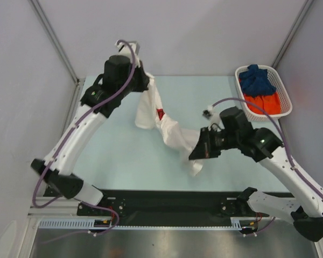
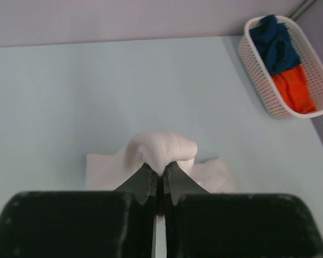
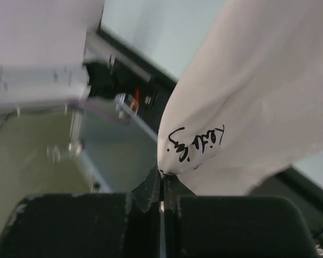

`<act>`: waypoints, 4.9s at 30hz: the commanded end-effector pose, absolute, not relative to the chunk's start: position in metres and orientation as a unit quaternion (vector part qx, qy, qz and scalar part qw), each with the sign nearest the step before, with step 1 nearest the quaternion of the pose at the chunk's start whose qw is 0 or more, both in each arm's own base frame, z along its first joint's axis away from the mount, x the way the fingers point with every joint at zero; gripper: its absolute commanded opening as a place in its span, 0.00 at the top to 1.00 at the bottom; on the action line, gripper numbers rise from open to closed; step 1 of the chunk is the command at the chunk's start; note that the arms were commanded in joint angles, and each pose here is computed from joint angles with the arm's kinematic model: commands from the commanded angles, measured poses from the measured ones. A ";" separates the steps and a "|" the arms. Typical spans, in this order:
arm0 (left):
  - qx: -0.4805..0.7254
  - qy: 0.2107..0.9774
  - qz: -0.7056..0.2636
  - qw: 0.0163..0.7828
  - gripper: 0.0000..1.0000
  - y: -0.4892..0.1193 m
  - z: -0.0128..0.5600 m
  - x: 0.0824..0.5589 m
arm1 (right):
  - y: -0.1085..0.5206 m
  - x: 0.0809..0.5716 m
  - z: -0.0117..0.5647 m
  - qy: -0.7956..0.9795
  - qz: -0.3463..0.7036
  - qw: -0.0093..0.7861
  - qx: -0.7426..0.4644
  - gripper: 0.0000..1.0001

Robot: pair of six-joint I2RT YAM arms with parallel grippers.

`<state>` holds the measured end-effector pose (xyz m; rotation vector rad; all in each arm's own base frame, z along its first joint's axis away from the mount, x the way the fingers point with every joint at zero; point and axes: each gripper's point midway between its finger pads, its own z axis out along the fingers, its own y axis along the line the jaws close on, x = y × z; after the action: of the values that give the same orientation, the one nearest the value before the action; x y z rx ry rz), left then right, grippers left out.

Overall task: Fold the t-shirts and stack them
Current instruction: Flatten the tshirt out

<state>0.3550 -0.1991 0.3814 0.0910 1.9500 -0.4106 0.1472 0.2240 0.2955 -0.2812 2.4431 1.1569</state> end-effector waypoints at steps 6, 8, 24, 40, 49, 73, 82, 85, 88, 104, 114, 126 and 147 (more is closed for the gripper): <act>0.073 0.784 -0.242 0.567 0.25 -0.258 0.453 0.431 | 0.253 0.165 0.311 0.864 0.447 0.213 -0.097 0.36; 0.067 0.784 -0.227 0.574 0.18 -0.245 0.461 0.425 | 0.242 0.181 0.317 0.856 0.458 0.231 -0.067 0.34; 0.020 0.922 -0.242 0.303 0.15 -0.211 0.194 0.178 | 0.200 0.283 0.161 0.950 0.258 0.175 -0.011 0.27; -0.107 0.951 -0.206 0.206 0.10 -0.170 0.067 0.178 | 0.216 0.441 0.096 0.947 0.194 0.244 0.077 0.16; -0.119 0.955 -0.223 0.157 0.17 -0.181 0.029 0.178 | 0.184 0.527 0.073 0.940 0.140 0.293 0.106 0.14; -0.066 0.909 -0.104 0.399 1.00 -0.125 0.187 0.262 | 0.154 0.568 0.104 0.929 0.115 0.345 0.066 1.00; -0.070 0.822 -0.058 0.562 1.00 -0.075 0.343 0.261 | 0.098 0.525 0.258 0.879 0.058 0.461 0.111 1.00; -0.093 0.780 -0.063 0.615 1.00 -0.057 0.397 0.250 | 0.082 0.496 0.286 0.869 0.047 0.476 0.124 1.00; -0.107 0.734 -0.080 0.666 1.00 -0.040 0.448 0.229 | 0.066 0.454 0.337 0.850 0.040 0.509 0.129 1.00; -0.056 0.612 -0.141 0.776 1.00 -0.025 0.574 0.175 | 0.049 0.246 0.415 0.836 0.121 0.515 0.147 1.00; 0.053 0.774 -0.077 0.627 1.00 -0.134 0.439 0.360 | 0.046 0.375 0.324 0.878 0.046 0.453 0.144 1.00; -0.011 0.860 0.033 0.509 0.22 -0.125 0.324 0.531 | 0.044 0.484 0.230 0.935 -0.029 0.336 0.115 0.40; -0.078 0.917 -0.340 0.192 0.32 -0.234 0.104 0.171 | 0.270 0.181 0.091 0.958 0.160 0.205 -0.124 0.53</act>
<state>0.1773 -0.2045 0.1000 -0.0422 2.5898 -0.7055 0.1698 0.2350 0.0922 -0.4015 2.7480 0.3427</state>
